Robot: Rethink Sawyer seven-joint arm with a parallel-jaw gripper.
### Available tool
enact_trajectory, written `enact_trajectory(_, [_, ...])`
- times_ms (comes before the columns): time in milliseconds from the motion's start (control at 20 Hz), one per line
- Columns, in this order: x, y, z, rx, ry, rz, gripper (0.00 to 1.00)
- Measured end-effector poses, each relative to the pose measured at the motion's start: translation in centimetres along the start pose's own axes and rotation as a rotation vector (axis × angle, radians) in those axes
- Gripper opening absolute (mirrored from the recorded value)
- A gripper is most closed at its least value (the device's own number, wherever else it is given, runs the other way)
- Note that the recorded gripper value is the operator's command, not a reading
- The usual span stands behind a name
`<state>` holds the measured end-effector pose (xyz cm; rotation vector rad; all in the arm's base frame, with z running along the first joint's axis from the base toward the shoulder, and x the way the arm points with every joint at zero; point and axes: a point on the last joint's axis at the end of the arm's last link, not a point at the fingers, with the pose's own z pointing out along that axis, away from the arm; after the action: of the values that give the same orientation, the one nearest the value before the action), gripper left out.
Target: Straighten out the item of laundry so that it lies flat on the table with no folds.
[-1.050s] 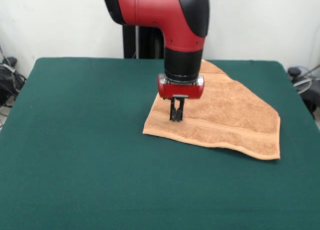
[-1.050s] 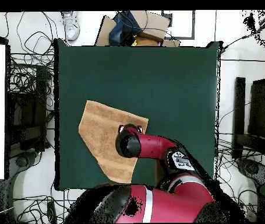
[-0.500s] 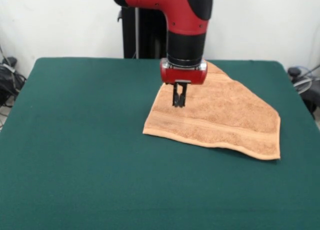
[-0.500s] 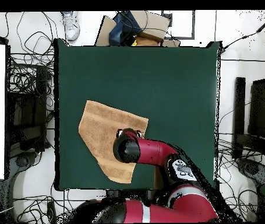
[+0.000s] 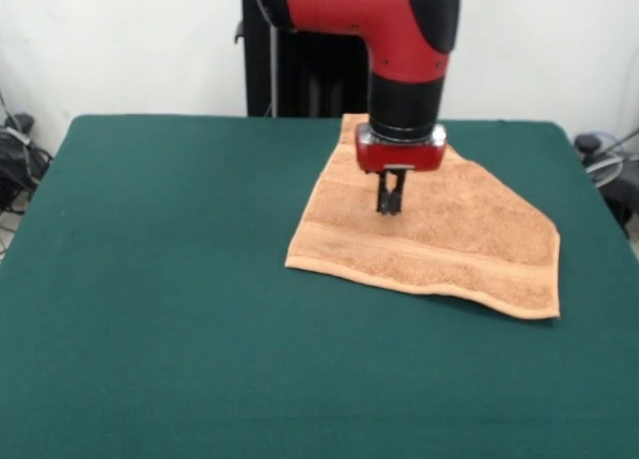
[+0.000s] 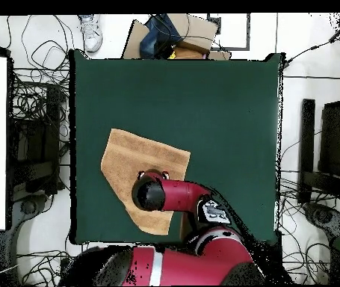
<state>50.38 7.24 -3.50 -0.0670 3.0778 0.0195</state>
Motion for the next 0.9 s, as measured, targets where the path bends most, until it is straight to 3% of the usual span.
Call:
enact_trajectory(300, [1.4, 1.1, 1.5, -0.011, 0.036, -0.013, 0.0])
enact_trajectory(900, [1.0, 0.0, 1.5, -0.02, 0.03, 0.015, 0.0])
